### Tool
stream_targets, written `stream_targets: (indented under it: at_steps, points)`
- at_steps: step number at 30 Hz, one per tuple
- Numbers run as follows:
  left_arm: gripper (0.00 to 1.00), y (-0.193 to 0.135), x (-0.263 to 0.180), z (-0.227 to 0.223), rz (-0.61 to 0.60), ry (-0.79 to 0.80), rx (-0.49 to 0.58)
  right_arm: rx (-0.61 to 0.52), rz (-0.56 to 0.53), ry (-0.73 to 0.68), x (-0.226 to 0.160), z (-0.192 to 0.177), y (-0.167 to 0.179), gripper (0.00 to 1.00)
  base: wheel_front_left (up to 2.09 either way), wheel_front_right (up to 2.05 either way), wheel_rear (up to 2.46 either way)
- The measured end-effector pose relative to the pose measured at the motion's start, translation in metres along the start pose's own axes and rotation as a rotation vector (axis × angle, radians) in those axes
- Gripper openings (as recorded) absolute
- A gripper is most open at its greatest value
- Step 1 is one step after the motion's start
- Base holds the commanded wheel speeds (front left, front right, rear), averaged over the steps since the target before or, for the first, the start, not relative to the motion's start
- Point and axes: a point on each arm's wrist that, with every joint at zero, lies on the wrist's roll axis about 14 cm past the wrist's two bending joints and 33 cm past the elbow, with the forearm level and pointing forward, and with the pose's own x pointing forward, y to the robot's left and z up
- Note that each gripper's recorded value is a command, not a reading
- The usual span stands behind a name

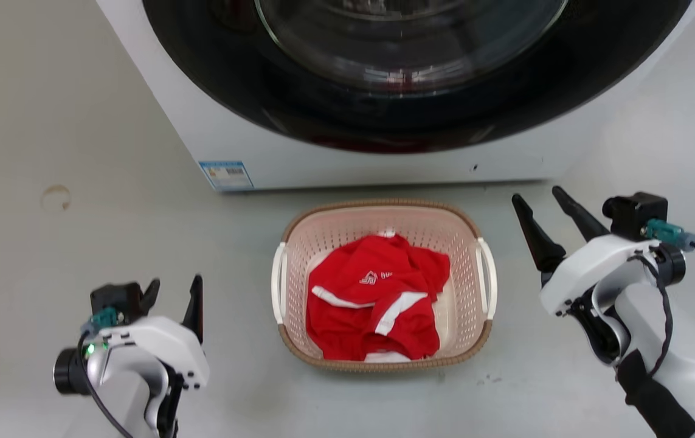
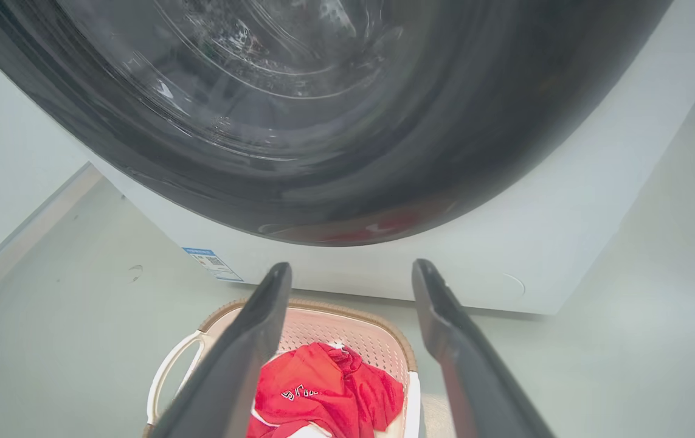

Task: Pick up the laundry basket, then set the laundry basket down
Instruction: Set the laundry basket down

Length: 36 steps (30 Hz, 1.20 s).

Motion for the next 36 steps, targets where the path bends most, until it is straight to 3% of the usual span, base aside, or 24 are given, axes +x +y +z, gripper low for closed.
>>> stream_targets:
  at_steps: [9,25,36]
  points:
    - [1.00,-0.001,-0.049,0.003,-0.005,-0.054,-0.029,-0.020,0.002,-0.106,-0.047,0.025,0.023,1.00,0.00,0.00,0.00]
    - [1.00,-0.006,-0.137,0.062,0.031,-0.352,0.000,-0.125,-0.049,-0.344,-0.118,0.084,0.015,1.00,0.00,0.00,0.00]
    - [1.00,-0.010,-0.203,0.079,0.070,-0.356,0.018,-0.131,-0.110,-0.402,-0.154,0.084,0.003,1.00,0.00,0.00,0.00]
